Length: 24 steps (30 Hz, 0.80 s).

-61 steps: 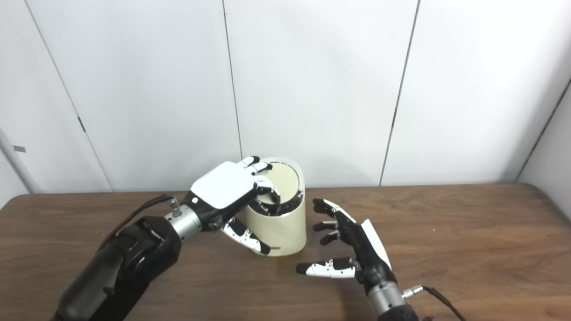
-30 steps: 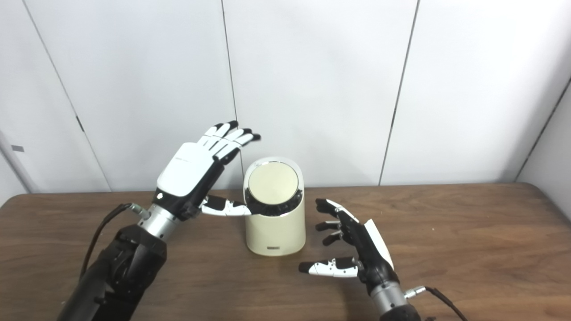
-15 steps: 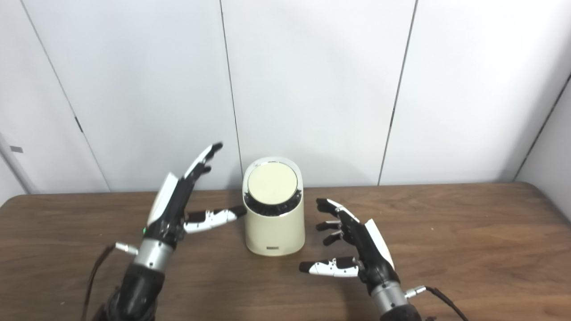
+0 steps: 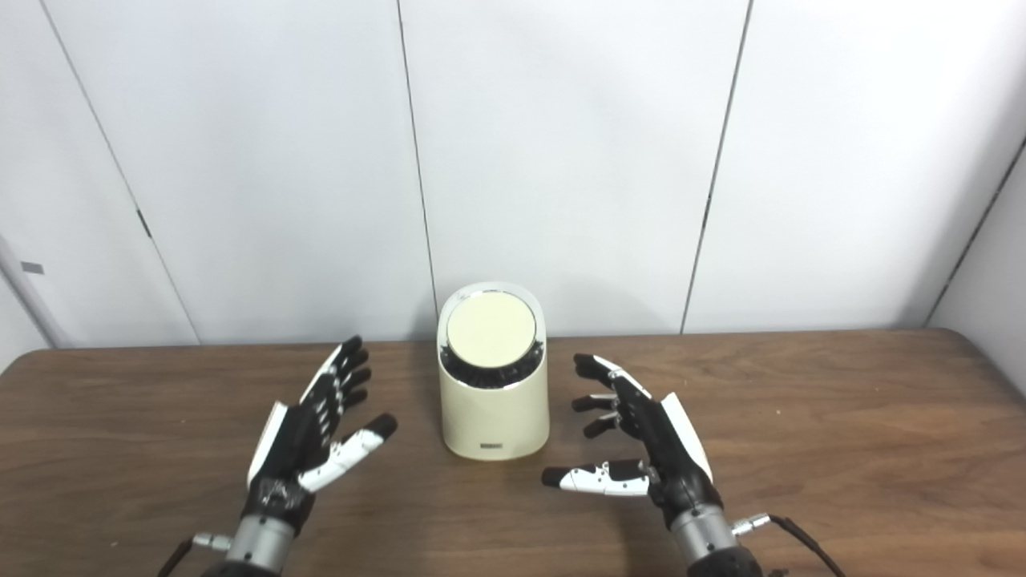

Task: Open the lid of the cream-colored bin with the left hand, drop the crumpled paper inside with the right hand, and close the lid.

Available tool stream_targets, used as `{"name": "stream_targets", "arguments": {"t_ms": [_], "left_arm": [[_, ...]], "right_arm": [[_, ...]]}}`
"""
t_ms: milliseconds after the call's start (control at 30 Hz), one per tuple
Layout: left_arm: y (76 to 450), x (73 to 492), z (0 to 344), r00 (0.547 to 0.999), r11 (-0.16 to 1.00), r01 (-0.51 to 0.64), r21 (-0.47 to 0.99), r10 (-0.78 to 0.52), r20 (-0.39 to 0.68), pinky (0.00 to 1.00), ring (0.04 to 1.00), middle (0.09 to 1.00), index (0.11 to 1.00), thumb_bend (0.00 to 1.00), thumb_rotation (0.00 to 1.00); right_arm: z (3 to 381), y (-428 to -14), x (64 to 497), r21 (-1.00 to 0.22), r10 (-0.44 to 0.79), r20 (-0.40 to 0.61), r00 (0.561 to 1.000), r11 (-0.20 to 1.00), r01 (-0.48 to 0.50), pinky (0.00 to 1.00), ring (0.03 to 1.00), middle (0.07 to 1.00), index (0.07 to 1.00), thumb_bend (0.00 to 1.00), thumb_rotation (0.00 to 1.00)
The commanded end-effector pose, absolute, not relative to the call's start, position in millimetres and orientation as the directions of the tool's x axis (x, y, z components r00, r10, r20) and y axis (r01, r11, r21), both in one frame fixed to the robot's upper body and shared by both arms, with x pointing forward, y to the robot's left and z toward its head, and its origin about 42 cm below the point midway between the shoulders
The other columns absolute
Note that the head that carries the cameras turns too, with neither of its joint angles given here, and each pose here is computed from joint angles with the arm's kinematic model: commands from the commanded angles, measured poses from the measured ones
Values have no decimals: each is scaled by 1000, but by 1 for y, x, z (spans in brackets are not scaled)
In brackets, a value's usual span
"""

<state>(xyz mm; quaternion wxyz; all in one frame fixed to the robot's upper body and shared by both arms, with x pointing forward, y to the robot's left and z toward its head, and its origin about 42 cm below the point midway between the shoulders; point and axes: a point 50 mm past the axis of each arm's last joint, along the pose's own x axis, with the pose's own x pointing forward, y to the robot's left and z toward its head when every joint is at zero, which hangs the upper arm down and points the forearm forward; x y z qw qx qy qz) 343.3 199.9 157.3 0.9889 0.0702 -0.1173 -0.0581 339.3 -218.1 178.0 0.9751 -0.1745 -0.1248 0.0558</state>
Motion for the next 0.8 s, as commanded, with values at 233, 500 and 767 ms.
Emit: {"name": "stream_targets", "arguments": {"t_ms": [233, 500, 767], "left_arm": [[200, 350, 159, 966, 980, 113, 163, -147, 213, 785, 858, 895, 939, 866, 435], [203, 353, 156, 972, 977, 114, 180, -147, 182, 802, 863, 892, 932, 879, 436], [203, 352, 159, 964, 975, 131, 181, -168, 205, 773, 855, 884, 930, 866, 420]], "right_arm": [[197, -220, 345, -354, 129, 315, 940, 935, -10, 582, 697, 846, 839, 812, 82], [197, -217, 345, -336, 109, 320, 941, 942, 6, 582, 694, 846, 835, 792, 47], [198, -219, 343, -342, 103, 326, 940, 939, 16, 581, 694, 848, 842, 785, 29]]}}
